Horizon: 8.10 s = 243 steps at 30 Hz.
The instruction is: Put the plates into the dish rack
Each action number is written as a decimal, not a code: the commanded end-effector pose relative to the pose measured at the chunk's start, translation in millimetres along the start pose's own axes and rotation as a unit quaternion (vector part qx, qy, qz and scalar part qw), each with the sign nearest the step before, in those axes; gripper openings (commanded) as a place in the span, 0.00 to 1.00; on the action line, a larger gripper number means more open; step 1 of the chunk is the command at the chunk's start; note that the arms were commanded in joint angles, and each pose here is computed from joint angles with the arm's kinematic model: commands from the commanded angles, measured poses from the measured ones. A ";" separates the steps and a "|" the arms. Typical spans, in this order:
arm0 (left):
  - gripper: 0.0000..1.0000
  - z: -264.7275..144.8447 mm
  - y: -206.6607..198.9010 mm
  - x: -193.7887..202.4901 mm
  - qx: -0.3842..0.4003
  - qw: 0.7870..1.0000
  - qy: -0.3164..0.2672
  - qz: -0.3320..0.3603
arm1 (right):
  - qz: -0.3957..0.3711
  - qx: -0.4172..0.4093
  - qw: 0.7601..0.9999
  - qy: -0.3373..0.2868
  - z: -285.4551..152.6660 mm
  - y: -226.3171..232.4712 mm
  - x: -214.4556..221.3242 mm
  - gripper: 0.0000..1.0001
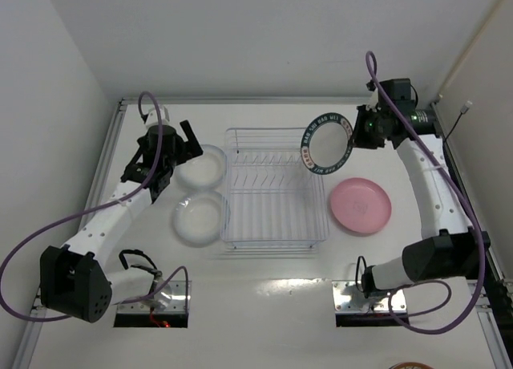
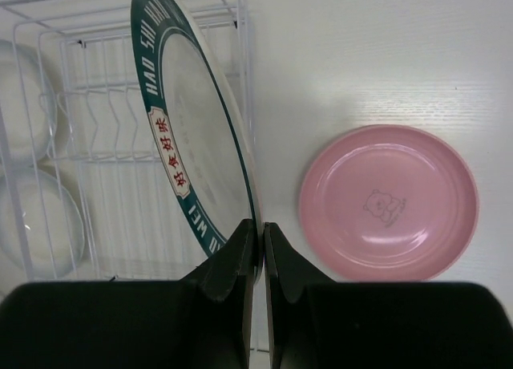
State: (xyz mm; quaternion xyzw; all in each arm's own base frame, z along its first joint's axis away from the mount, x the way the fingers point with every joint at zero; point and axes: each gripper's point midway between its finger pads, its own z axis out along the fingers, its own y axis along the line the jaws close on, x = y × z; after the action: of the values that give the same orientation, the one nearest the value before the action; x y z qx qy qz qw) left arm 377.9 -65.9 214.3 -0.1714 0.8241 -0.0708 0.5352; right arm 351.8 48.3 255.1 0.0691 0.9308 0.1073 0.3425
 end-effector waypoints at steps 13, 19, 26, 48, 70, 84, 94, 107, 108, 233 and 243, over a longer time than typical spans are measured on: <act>1.00 -22.0 17.1 -8.6 -0.035 0.999 -0.030 -0.001 | -0.037 0.086 0.995 0.031 41.8 3.6 4.1 0.00; 1.00 -24.8 20.6 -10.9 -0.043 0.998 -0.035 -0.002 | -0.045 0.112 0.991 0.053 54.2 2.5 17.5 0.00; 1.00 -28.3 21.5 -11.8 -0.041 0.998 -0.039 -0.004 | -0.052 0.128 0.988 0.065 60.2 7.4 25.2 0.00; 1.00 -35.7 27.0 -5.2 -0.041 0.998 -0.039 -0.012 | -0.077 0.074 0.990 0.092 70.0 66.8 49.5 0.12; 1.00 -37.4 28.0 -3.8 -0.045 0.998 -0.042 -0.015 | -0.008 0.226 0.974 -0.022 -23.1 -2.4 -26.0 1.00; 1.00 -35.5 18.8 -2.2 -0.026 0.999 -0.038 -0.015 | 0.286 0.218 0.930 0.079 -11.2 -155.7 120.1 1.00; 1.00 -37.6 18.7 -4.6 -0.025 0.999 -0.042 -0.017 | 0.372 0.209 0.883 0.194 23.4 -159.7 206.2 1.00; 1.00 -37.4 14.4 -6.7 -0.012 0.999 -0.045 -0.004 | 0.404 0.206 0.859 0.238 54.4 -179.0 237.9 0.81; 1.00 -37.4 14.4 -6.7 -0.012 0.999 -0.045 -0.004 | 0.411 0.203 0.856 0.239 55.1 -178.8 241.9 0.79; 1.00 -50.0 19.4 -0.9 -0.048 0.998 -0.028 -0.012 | 0.059 0.281 0.958 -0.020 -29.7 5.0 20.3 0.00; 1.00 -50.6 16.7 0.4 -0.044 0.999 -0.026 -0.011 | 0.036 0.275 0.961 0.013 -6.5 24.0 31.1 0.00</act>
State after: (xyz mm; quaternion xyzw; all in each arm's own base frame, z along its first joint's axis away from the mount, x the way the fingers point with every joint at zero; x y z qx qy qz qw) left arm 329.4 -51.7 218.1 -0.1993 0.8217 -0.0243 0.5333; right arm 326.1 71.9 247.1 0.1992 0.9214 -0.1341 0.3056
